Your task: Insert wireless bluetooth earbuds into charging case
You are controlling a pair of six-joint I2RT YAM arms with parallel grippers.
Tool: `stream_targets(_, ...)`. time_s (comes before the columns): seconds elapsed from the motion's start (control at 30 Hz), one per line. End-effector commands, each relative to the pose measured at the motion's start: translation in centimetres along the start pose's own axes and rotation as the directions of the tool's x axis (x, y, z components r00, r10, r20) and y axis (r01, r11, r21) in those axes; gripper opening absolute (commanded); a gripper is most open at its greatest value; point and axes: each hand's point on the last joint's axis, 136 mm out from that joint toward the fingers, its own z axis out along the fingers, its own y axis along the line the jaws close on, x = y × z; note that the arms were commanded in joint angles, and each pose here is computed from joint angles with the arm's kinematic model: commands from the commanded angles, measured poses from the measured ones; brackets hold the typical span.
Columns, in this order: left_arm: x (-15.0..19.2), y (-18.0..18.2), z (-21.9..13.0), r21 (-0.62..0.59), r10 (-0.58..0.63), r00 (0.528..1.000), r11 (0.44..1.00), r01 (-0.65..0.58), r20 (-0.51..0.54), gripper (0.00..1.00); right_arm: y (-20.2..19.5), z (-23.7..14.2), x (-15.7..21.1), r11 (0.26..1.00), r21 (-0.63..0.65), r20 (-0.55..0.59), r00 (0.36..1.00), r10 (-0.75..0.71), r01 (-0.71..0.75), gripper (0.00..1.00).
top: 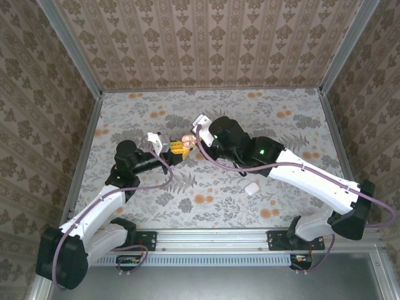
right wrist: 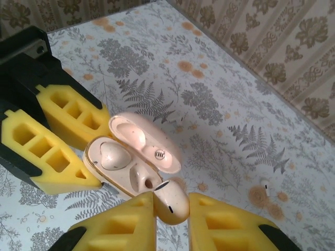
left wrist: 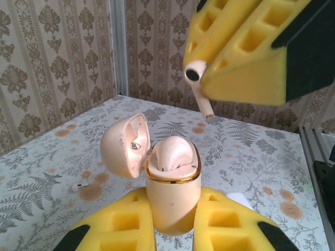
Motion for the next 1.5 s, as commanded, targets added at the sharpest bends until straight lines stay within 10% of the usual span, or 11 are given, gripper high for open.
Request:
stream_targets(0.0,-1.6,-1.1,0.0,0.052,0.030,0.999,0.998,-0.031,0.036,0.00,0.4,-0.8,-1.3,0.998,-0.031,0.044,0.997,-0.056,0.057,0.19)
stream_targets(1.47,-2.7,-1.9,-0.1,0.099,0.014,1.000,0.995,-0.016,0.022,0.00,2.0,1.9,1.5,0.885,0.007,-0.088,0.882,-0.464,0.466,0.18)
